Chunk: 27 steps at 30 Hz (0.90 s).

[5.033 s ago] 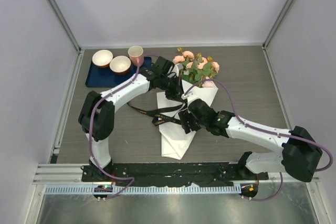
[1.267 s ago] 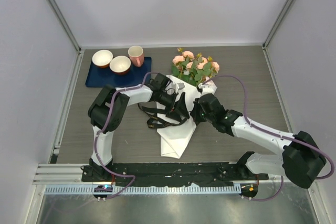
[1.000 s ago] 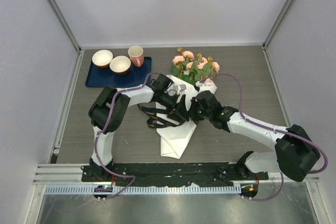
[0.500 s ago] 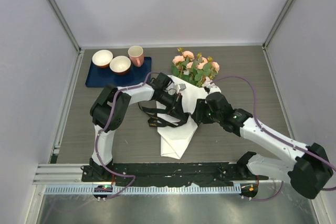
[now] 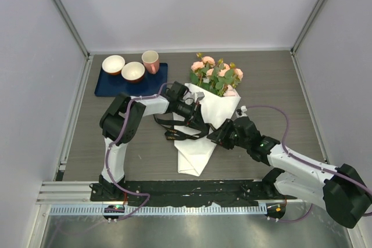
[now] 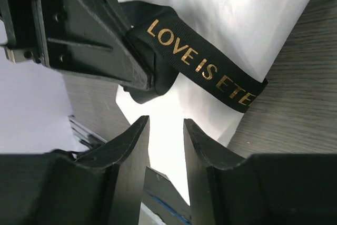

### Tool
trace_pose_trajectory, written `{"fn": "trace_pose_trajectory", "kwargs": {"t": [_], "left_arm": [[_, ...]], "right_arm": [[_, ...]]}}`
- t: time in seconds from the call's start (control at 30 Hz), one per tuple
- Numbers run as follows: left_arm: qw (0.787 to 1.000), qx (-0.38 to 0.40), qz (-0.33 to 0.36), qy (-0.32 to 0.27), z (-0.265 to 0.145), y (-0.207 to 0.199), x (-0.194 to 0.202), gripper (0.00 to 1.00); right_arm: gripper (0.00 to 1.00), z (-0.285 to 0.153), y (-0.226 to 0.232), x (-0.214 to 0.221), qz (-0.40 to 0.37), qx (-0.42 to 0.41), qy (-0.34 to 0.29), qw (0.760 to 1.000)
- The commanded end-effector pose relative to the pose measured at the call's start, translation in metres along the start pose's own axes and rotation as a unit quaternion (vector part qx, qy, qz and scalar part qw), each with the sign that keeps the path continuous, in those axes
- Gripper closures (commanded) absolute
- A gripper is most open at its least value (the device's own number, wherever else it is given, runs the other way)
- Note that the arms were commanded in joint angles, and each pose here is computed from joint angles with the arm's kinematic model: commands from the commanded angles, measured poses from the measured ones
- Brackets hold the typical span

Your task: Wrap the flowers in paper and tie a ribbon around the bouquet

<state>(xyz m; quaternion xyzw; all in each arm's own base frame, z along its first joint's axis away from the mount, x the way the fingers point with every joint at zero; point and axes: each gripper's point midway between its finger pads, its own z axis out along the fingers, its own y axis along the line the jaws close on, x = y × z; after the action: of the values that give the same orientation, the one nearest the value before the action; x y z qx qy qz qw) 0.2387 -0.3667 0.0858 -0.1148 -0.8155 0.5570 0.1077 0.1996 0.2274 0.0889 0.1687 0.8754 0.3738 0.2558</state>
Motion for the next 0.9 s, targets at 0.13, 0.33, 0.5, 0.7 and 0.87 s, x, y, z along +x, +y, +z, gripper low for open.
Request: {"fn": "trace_pose_trajectory", "kwargs": {"t": [0.13, 0.33, 0.5, 0.7, 0.87], "left_arm": [[0.999, 0.040, 0.010, 0.004, -0.004, -0.018, 0.004, 1.00], [0.999, 0.046, 0.012, 0.002, -0.006, -0.020, 0.008, 1.00], [0.999, 0.048, 0.012, 0.000, -0.006, -0.019, 0.009, 1.00], [0.997, 0.072, 0.011, -0.008, -0.006, -0.028, 0.007, 1.00], [0.997, 0.076, 0.012, -0.009, -0.006, -0.027, 0.007, 1.00]], "right_arm": [[0.57, 0.010, 0.032, -0.026, 0.147, -0.082, -0.060, 0.984], [0.56, 0.016, 0.011, -0.031, 0.216, -0.066, -0.086, 0.970], [0.50, 0.019, 0.000, -0.033, 0.252, -0.053, -0.094, 0.962], [0.49, 0.026, -0.004, -0.032, 0.283, -0.053, -0.090, 0.953], [0.53, 0.028, 0.004, -0.038, 0.290, -0.069, -0.095, 0.950]]}}
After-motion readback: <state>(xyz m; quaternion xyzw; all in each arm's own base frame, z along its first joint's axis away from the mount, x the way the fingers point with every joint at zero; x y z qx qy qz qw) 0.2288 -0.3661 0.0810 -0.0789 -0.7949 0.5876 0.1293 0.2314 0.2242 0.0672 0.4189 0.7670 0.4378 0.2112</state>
